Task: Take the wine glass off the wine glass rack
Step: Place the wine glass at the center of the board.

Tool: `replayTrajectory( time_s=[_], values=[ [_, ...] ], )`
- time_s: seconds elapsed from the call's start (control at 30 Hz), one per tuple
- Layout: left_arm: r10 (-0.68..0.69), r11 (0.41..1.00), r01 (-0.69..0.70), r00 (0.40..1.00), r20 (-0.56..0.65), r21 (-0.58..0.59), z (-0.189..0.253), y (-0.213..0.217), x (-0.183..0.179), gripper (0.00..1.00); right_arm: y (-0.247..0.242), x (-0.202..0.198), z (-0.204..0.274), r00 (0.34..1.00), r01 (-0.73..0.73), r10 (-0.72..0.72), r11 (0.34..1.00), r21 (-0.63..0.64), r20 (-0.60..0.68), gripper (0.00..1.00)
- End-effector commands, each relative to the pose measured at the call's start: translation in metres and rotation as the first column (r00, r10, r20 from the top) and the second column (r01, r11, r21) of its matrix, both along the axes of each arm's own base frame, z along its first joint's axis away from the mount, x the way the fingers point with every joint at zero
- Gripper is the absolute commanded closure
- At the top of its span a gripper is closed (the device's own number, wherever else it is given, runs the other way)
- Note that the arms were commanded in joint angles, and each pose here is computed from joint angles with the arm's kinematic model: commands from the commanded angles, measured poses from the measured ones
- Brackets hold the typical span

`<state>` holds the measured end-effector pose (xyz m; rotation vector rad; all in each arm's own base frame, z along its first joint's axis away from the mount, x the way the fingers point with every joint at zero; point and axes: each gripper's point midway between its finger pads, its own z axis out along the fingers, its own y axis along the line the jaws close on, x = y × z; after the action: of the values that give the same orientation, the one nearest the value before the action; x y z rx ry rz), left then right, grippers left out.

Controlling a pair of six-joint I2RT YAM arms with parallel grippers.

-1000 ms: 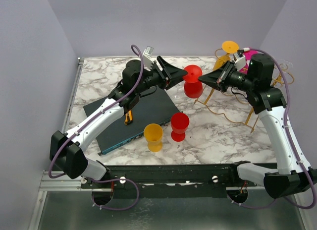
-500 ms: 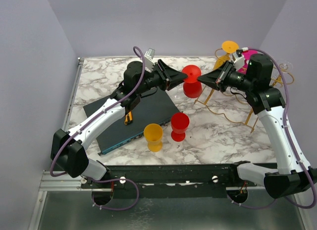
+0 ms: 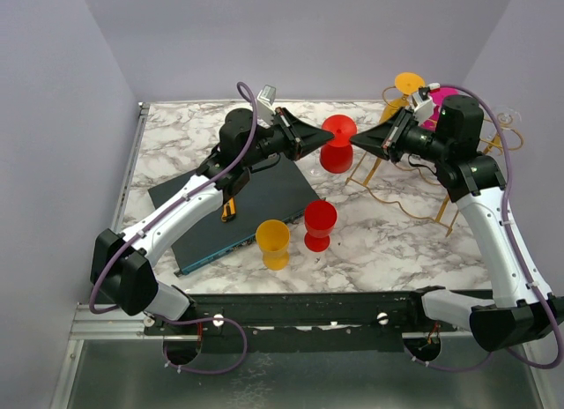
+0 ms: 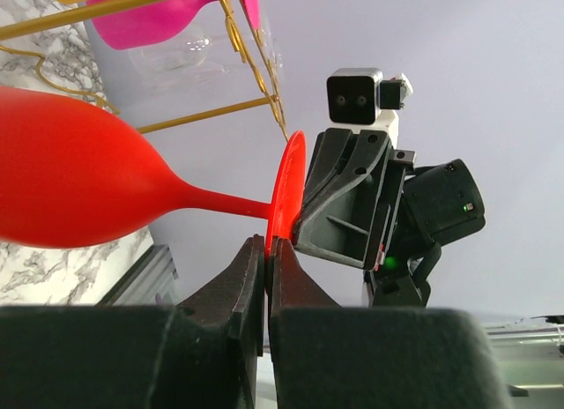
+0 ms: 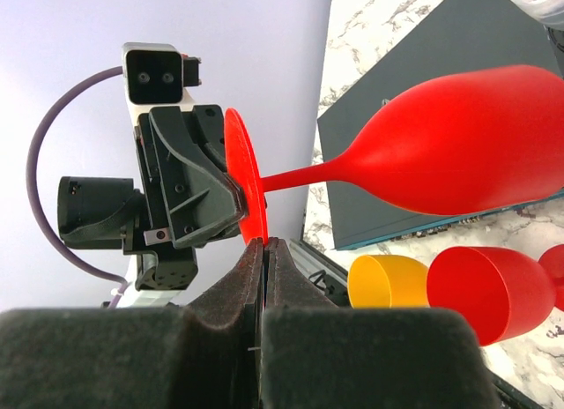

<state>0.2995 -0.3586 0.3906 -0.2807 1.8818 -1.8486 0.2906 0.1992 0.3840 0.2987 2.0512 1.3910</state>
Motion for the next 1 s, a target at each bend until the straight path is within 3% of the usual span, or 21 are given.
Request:
replayTrajectory(
  time_s=[0.0, 0.53, 0.6, 0.73, 0.87, 0.97],
  values=[
    [-0.039, 0.999, 0.039, 0.999, -0.002, -0.015, 0.008, -0.006, -0.011, 1.00, 0.006, 0.000, 0.004, 0.998, -0.028, 0.028, 1.000, -0.008, 0.055, 1.00],
    [0.023, 0.999, -0.024, 1.000, -0.018, -0.046, 0.025, -0.002, -0.010, 1.00, 0.004, 0.000, 0.013, 0.995, -0.014, 0.015, 1.000, -0.007, 0.098, 0.98],
    [0.020, 0.999, -0.020, 1.000, -0.005, -0.036, 0.026, -0.002, -0.011, 1.00, 0.003, -0.001, 0.016, 0.994, -0.013, 0.014, 1.000, -0.009, 0.104, 0.88],
    [0.038, 0.999, -0.038, 0.999, 0.003, -0.029, 0.031, 0.003, -0.014, 1.00, 0.000, -0.006, 0.024, 0.989, 0.000, 0.004, 1.000, -0.024, 0.146, 0.53],
    [0.070, 0.997, -0.070, 0.997, -0.021, -0.032, 0.042, 0.012, -0.015, 1.00, -0.009, -0.014, 0.036, 0.973, 0.040, -0.028, 0.998, -0.049, 0.229, 0.31],
    [0.116, 0.991, -0.120, 0.992, -0.056, -0.067, 0.054, 0.026, -0.014, 1.00, -0.019, -0.022, 0.042, 0.950, 0.094, -0.071, 0.993, -0.064, 0.303, 0.21]
  ],
)
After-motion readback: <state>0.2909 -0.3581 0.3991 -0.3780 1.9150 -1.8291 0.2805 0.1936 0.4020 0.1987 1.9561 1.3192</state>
